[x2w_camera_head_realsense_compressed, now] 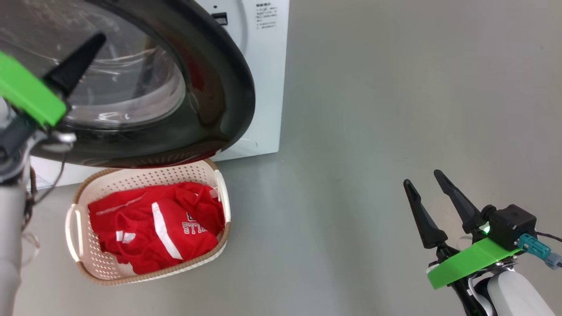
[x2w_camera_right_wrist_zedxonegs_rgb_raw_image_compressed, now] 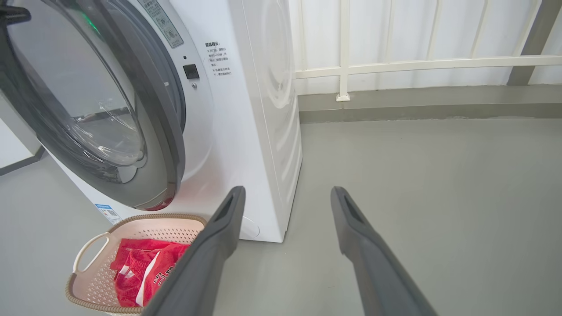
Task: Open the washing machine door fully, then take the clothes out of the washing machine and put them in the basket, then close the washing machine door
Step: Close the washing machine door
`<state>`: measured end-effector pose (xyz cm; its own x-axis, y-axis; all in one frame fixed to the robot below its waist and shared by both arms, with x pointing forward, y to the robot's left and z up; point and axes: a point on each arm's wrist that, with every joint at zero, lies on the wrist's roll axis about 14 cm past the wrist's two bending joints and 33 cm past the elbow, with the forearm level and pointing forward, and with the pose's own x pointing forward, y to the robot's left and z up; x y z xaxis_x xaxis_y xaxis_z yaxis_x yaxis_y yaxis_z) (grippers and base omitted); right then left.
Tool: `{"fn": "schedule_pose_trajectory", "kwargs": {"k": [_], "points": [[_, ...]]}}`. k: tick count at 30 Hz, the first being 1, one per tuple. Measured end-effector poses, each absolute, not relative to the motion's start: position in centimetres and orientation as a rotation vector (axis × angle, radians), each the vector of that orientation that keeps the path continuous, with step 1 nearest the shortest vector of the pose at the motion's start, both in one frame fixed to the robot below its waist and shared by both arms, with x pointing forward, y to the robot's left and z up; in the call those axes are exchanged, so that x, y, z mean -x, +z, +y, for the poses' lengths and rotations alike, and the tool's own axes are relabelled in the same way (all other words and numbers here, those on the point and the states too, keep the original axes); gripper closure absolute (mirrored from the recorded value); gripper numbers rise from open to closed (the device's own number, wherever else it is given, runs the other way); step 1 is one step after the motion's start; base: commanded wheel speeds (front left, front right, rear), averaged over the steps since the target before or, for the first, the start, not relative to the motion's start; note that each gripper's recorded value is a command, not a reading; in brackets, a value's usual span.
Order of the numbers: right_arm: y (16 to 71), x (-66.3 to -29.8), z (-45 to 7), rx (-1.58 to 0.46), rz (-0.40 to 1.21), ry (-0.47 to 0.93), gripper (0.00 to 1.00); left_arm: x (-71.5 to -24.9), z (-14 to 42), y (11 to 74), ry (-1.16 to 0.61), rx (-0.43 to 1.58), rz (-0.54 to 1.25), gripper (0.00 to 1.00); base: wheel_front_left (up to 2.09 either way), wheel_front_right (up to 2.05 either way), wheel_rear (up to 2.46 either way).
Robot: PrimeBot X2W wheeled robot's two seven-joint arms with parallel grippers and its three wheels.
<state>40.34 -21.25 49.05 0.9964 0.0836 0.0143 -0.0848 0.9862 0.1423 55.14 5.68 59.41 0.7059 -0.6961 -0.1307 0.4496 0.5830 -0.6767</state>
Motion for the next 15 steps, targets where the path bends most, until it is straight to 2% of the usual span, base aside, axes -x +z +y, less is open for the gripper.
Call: {"fn": "schedule_pose_trajectory", "kwargs": {"k": [1,4,5,6,8,15], "points": [[49.1,-40.3,-21.2,-0.142,-0.01,0.088,0.0,-54.9,6.0,59.0,-0.679,0.663,0.41,1.0,0.0,0.0,0.0],[49.4,-40.4,-21.0,-0.136,-0.015,0.101,0.0,-53.8,7.0,57.6,-0.647,0.664,0.421,0.79,0.0,0.0,0.0],[49.4,-40.4,-20.9,-0.134,-0.017,0.106,0.0,-53.5,7.4,57.2,-0.634,0.667,0.42,0.63,0.0,0.0,0.0],[49.5,-40.5,-20.7,-0.134,-0.018,0.111,0.0,-53.1,7.8,56.9,-0.622,0.678,0.42,0.24,0.0,0.0,0.0],[49.3,-40.3,-20.5,-0.134,-0.013,0.119,0.0,-52.5,8.5,56.3,-0.6,0.707,0.413,0.0,0.0,0.0,0.0],[49.1,-40.1,-20.0,-0.131,-0.004,0.141,0.0,-50.0,11.1,53.5,-0.499,0.73,0.402,0.0,0.0,0.0,0.0]]}}
